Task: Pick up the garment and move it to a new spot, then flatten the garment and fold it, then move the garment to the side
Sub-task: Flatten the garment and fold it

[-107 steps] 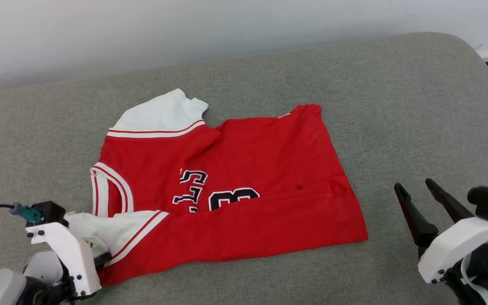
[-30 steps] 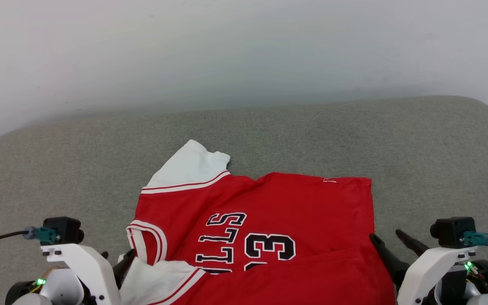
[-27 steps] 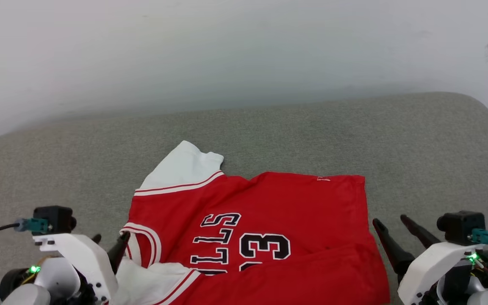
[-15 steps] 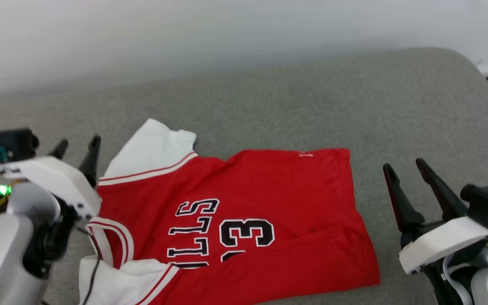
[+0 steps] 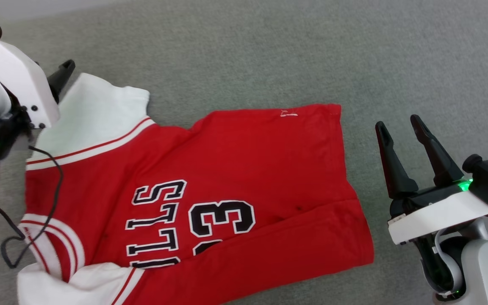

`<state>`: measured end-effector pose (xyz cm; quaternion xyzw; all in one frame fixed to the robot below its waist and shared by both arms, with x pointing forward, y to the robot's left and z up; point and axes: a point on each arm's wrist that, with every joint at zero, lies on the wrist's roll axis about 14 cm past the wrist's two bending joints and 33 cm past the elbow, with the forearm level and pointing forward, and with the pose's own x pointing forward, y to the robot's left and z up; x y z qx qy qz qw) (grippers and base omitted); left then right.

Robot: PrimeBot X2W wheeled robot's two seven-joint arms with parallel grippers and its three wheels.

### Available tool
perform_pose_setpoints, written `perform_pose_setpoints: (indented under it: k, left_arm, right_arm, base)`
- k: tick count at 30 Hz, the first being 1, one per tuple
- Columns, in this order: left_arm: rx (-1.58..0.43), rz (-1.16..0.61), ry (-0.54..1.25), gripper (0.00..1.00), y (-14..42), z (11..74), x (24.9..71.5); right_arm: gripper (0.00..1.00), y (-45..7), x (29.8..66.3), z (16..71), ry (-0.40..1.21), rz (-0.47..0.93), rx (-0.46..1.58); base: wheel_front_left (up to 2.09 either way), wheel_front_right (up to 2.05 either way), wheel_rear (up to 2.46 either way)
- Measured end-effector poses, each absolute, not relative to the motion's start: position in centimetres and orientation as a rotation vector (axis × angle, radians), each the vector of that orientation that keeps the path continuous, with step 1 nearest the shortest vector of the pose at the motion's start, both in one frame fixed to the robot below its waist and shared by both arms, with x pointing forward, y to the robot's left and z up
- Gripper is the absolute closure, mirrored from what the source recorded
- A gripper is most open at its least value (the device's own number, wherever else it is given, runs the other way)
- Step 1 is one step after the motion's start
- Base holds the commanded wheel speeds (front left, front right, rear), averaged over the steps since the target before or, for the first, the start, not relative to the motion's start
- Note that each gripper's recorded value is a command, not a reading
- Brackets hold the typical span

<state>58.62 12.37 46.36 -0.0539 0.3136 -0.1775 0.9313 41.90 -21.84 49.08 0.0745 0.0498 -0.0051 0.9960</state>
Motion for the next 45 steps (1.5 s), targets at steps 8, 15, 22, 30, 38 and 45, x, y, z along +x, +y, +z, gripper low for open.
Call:
perform_pose_setpoints:
  k: [8, 15, 22, 30, 38, 45]
  left_arm:
    - [-0.008, -0.390, 1.018, 0.00, 12.0, 39.9, 58.7]
    - [0.038, -0.383, 1.199, 0.75, 11.4, 36.3, 58.4]
    - [-0.016, -0.405, 1.219, 1.00, 10.2, 35.5, 57.9]
    - [-0.043, -0.413, 1.146, 1.00, 10.5, 36.8, 57.6]
    - [-0.060, -0.460, 0.958, 1.00, 11.0, 41.5, 58.0]
    - [-0.056, -0.456, 0.908, 1.00, 12.2, 42.3, 57.7]
  right_arm:
    - [0.00, -23.3, 41.6, 46.8, 0.147, -0.069, 0.154]
    - [0.00, -24.6, 41.1, 45.3, 0.187, -0.115, 0.153]
    - [0.00, -25.7, 41.5, 45.2, 0.202, -0.129, 0.160]
    - [0.00, -24.5, 43.9, 43.7, 0.372, -0.024, 0.235]
    - [0.00, -21.1, 46.9, 39.5, 0.791, 0.150, 0.236]
    - [0.00, -19.2, 49.0, 37.6, 0.905, 0.182, 0.249]
  base:
    - [0.00, 0.00, 0.00]
    - [0.00, 0.00, 0.00]
    - [0.00, 0.00, 0.00]
    - [0.00, 0.00, 0.00]
    - [0.00, 0.00, 0.00]
    - [0.00, 0.00, 0.00]
